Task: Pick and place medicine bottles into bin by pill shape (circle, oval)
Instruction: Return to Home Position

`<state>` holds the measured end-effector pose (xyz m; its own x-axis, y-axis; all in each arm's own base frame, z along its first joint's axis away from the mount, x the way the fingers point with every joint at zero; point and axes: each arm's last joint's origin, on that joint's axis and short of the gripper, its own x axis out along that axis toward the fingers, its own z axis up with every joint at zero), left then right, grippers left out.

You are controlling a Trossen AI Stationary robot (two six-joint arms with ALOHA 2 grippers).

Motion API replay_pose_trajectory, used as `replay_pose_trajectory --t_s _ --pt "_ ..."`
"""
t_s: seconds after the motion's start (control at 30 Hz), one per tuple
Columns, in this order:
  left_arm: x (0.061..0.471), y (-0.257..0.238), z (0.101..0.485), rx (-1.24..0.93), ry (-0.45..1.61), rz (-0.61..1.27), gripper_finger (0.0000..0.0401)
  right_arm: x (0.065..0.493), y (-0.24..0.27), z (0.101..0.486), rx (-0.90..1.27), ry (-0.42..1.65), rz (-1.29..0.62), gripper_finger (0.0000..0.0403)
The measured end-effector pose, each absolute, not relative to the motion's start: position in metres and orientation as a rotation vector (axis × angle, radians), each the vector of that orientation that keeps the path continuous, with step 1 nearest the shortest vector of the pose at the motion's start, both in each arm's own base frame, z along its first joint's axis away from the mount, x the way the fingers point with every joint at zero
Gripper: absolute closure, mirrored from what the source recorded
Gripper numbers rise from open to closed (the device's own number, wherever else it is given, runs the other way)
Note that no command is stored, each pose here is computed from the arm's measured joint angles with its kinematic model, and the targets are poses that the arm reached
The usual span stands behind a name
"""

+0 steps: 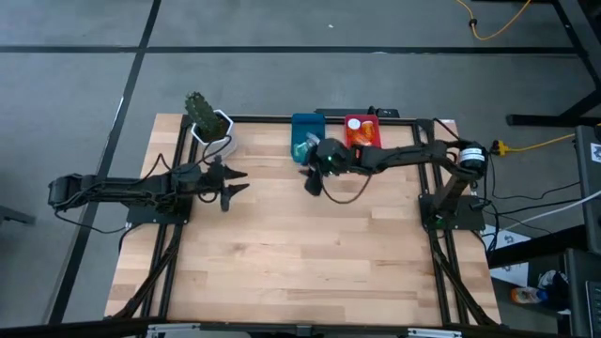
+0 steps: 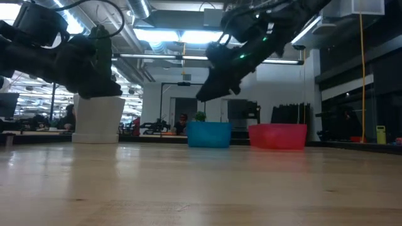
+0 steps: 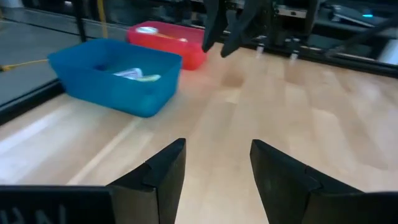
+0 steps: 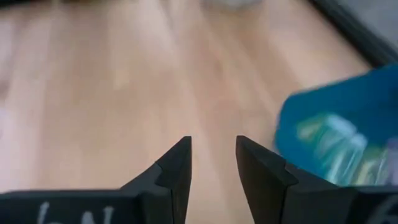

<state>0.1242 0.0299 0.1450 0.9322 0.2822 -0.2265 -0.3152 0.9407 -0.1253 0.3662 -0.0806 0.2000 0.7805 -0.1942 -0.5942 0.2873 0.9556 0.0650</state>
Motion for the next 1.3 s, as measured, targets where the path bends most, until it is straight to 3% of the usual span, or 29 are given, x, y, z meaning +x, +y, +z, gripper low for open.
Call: replay_pose_trajectory --t_s 0.2,0.37,0.57,0.83,1.3 --pt "0.125 0.026 0.145 -0.176 0.214 0.178 0.0227 0.345 -0.038 0.211 0.128 0.818 -0.165 0.0288" --pt "0.125 0.026 0.145 -0.178 0.215 0.162 0.0227 0.323 -0.010 0.225 0.081 0.845 -0.103 0.0299" --pt "0.125 0.026 0.145 -0.168 0.215 0.162 0.0227 0.272 0.003 0.226 0.086 0.747 -0.133 0.0309" --pt "0.125 0.026 0.145 -0.177 0.213 0.164 0.0227 0.206 0.009 0.192 0.177 0.484 -0.128 0.0310" --pt "0.125 0.026 0.145 -0.179 0.217 0.166 0.0227 0.147 0.018 0.141 0.131 0.268 -0.140 0.0312"
